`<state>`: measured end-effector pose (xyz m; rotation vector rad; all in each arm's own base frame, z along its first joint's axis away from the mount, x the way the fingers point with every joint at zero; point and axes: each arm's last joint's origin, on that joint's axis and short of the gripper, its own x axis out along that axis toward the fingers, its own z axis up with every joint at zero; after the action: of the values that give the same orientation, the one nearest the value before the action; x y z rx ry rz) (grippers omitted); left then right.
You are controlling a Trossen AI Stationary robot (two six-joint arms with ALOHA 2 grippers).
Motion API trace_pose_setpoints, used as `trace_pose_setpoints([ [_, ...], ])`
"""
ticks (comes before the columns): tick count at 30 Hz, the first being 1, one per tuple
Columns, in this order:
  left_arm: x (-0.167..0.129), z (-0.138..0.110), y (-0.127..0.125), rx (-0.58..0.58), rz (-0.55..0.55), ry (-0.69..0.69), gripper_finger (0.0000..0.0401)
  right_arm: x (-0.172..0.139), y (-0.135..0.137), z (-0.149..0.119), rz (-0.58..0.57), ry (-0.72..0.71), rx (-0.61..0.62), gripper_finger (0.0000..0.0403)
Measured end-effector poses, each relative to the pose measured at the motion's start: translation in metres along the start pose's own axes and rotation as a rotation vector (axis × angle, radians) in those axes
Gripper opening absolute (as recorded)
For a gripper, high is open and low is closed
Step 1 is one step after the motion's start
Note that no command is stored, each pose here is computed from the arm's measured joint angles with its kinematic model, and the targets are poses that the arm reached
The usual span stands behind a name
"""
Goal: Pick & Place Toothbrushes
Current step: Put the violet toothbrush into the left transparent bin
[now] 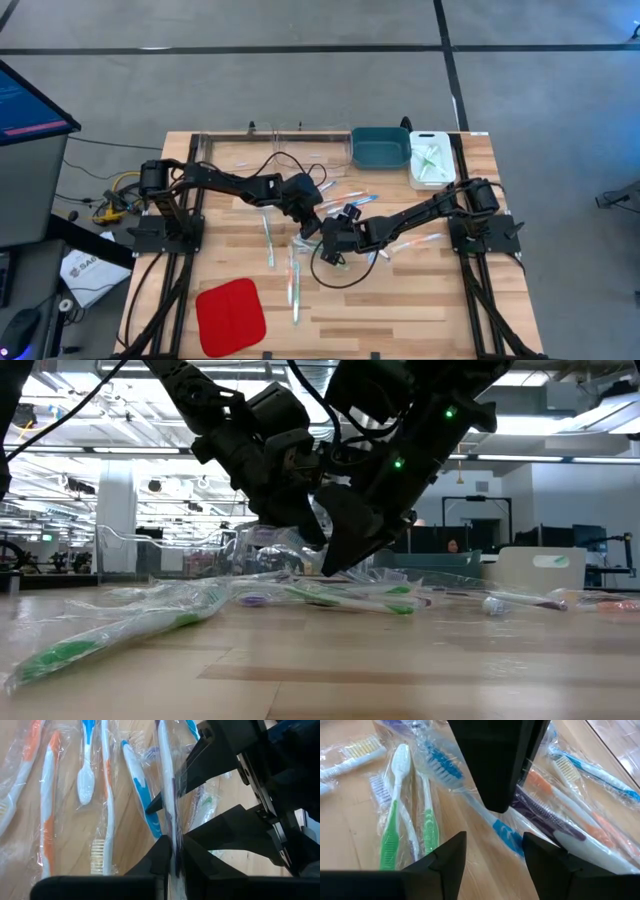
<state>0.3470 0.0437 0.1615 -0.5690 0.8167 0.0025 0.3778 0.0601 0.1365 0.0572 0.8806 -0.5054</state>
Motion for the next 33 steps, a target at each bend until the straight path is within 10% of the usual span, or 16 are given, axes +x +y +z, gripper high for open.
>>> trace_pose_setpoints([
  [33,-0.038,0.013,-0.01,-0.055,0.071,-0.098,0.0013,-0.004,0.003,0.006,0.006,-0.001,0.0,0.0192],
])
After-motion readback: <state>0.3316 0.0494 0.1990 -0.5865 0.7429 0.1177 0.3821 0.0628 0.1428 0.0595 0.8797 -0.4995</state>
